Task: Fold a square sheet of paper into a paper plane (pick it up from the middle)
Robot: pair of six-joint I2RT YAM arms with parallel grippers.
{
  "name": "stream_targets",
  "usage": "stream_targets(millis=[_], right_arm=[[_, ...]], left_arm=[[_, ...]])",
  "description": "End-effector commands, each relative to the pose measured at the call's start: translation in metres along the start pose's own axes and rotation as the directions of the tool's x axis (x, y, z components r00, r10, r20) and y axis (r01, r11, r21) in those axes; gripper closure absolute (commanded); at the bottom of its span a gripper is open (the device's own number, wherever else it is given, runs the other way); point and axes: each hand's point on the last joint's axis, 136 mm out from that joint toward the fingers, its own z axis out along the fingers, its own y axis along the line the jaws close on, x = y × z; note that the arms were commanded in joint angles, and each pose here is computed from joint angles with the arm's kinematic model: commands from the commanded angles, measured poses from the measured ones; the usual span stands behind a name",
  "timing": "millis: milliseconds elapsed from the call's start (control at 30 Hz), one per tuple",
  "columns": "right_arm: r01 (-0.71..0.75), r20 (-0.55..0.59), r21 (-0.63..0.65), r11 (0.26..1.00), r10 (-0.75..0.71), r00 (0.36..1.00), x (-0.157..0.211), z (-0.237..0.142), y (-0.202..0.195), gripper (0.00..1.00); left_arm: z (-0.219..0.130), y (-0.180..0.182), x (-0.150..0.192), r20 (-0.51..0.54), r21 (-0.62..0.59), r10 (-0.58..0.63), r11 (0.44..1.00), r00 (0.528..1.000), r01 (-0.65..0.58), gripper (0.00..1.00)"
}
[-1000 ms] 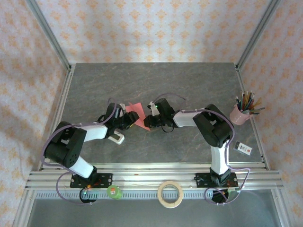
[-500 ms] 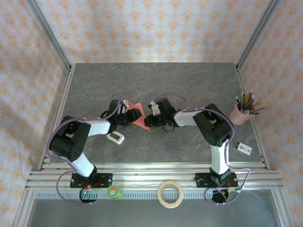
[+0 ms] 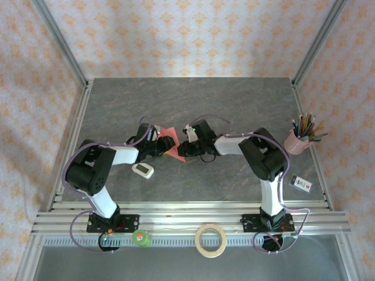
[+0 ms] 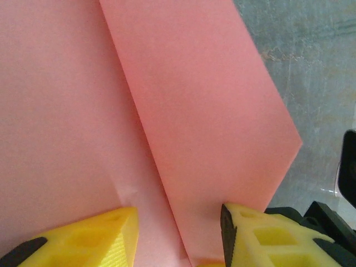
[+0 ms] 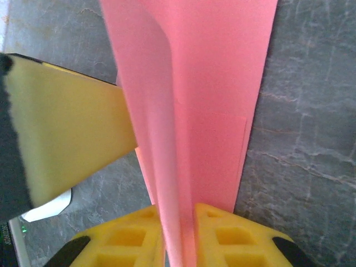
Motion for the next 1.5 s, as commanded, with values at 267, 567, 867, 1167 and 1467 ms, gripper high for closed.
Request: stream_targets(millis=[267, 567, 867, 1167, 1467], right_arm=[[-0.017, -0.041, 0.033, 0.999, 0.018, 0.999, 0.007, -0.009, 0.005, 0.75], [-0.02, -0.041, 0.033, 0.999, 0.021, 0.999, 0.005, -0.007, 0.005, 0.8], [-0.063, -0.085, 0.037, 0.997, 0.066, 0.994, 0.023, 0.0, -0.006, 0.87], [-0.125, -0.149, 0.043, 0.991, 0.13, 0.98, 0.044, 0.01, -0.019, 0.91], [-0.184, -0.173, -0.029, 0.982, 0.177, 0.969, 0.046, 0.008, -0.017, 0.91]], left_arm=[[0.009, 0.05, 0.022, -0.063, -0.188, -0.029, 0.982, 0.998, 0.017, 0.6], [0.01, 0.05, 0.022, -0.066, -0.187, -0.028, 0.982, 0.997, 0.015, 0.6], [0.01, 0.051, 0.024, -0.073, -0.188, -0.031, 0.982, 0.997, 0.016, 0.61], [-0.009, 0.002, -0.002, 0.0, -0.068, 0.026, 0.997, 1.0, -0.025, 0.62], [-0.029, -0.042, -0.017, 0.066, 0.129, 0.066, 0.989, 0.996, -0.074, 0.73]])
